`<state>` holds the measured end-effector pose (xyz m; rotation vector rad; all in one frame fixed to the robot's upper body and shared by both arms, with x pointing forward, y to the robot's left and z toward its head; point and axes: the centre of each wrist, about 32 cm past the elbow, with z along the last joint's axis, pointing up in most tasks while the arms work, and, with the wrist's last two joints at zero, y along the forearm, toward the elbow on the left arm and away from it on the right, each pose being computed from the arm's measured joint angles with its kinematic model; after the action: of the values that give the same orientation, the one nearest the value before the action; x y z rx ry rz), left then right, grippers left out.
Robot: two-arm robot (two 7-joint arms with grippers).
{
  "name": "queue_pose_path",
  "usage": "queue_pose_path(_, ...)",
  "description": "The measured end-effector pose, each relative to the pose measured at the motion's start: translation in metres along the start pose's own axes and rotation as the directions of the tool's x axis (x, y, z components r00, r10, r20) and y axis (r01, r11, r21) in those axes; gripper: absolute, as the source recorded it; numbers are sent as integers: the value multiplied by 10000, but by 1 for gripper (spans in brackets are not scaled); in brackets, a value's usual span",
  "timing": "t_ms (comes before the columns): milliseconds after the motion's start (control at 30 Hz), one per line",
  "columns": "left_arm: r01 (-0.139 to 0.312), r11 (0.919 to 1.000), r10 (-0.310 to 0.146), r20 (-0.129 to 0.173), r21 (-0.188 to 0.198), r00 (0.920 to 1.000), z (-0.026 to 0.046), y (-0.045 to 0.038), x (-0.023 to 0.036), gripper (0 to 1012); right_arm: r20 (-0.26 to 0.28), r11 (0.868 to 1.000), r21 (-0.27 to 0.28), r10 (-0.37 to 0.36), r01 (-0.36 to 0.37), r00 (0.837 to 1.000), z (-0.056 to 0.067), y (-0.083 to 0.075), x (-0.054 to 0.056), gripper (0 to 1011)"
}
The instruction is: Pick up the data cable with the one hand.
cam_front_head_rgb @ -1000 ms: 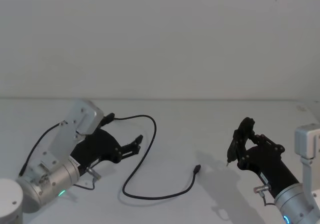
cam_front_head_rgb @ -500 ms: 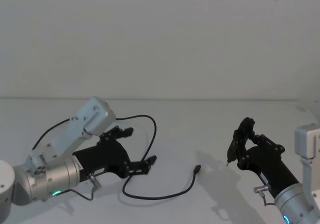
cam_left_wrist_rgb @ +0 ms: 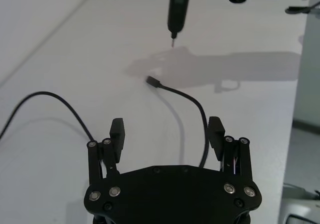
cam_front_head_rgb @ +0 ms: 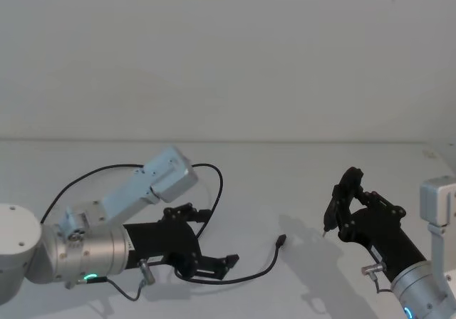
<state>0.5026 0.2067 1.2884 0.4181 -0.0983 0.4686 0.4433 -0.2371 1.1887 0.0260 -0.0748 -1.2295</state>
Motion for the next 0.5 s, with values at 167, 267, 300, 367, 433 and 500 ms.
queue_pose_path(167, 167, 9990, -164, -88, 420, 9998, 52, -50, -13, 1002, 0, 10000, 0, 1, -1, 10000, 0, 0, 0, 279)
queue_pose_path(267, 237, 9978, -227, -174, 622, 9996, 68, -85, -22, 1002, 0, 10000, 0, 0, 0, 10000, 0, 0, 0, 279)
queue_pose_path(300, 258, 9975, -246, -197, 664, 9995, 72, -94, -26, 1001, 0, 10000, 0, 0, 0, 10000, 0, 0, 0, 279)
queue_pose_path(367, 316, 9963, -294, -287, 800, 9992, 78, -122, -31, 1002, 0, 10000, 0, 0, 0, 10000, 0, 0, 0, 279)
queue_pose_path(433, 361, 9954, -331, -355, 883, 9988, 82, -138, -33, 1002, 0, 10000, 0, 0, 0, 10000, 0, 0, 0, 279)
queue_pose_path(500, 474, 9941, -431, -459, 973, 9980, 84, -168, -39, 1001, 0, 10000, 0, 0, 0, 10000, 0, 0, 0, 279)
